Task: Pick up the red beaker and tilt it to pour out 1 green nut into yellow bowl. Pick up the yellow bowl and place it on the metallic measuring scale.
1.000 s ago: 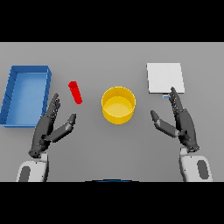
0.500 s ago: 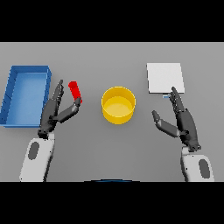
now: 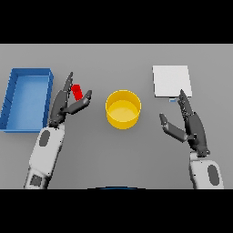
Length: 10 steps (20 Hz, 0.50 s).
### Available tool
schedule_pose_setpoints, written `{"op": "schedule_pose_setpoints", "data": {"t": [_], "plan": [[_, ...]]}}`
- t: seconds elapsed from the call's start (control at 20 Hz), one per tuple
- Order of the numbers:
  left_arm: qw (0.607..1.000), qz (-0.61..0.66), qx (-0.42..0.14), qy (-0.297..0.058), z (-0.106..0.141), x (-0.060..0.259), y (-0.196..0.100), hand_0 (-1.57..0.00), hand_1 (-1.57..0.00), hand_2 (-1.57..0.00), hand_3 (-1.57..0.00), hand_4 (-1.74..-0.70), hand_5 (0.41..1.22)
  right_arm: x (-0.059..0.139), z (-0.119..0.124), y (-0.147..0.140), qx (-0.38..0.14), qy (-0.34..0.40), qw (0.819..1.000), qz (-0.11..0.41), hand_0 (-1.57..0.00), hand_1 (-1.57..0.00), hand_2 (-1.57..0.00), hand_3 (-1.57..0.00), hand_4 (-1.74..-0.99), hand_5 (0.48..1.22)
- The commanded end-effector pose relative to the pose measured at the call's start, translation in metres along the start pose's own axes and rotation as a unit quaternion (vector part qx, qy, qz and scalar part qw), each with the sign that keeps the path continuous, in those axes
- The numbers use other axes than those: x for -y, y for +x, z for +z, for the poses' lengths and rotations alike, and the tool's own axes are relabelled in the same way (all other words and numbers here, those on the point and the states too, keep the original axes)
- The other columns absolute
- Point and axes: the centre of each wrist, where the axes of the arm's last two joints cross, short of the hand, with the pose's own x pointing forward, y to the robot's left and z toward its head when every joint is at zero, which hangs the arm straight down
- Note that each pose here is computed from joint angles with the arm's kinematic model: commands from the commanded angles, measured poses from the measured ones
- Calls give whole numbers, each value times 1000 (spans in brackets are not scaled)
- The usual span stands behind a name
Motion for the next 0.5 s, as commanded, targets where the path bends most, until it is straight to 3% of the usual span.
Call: {"op": "schedule_pose_setpoints", "data": {"t": [0.0, 0.3, 0.4, 0.45], "plan": [[1000, 1, 1, -1, -3, 1, 0, 1, 1, 1, 1, -1245, 660, 0, -3, 0, -2, -2, 1000, -2, 1, 1, 1, 1, -1299, 639], [1000, 22, 4, 4, -17, 15, -3, 1, -6, -50, -30, -1347, 726, 5, -3, 1, 7, -9, 1000, -1, 1, 1, 1, 1, -1301, 647], [999, 32, 7, 11, -19, 19, -7, -338, -306, -322, -239, -1385, 765, 2, -2, 0, 2, -6, 1000, -3, 1, 1, 1, 1, -1294, 645], [999, 44, 9, 16, -21, 22, -6, -585, -556, -551, -416, -1416, 786, 3, -1, 0, 2, -8, 1000, -2, 1, 1, 1, 1, -1292, 645]]}}
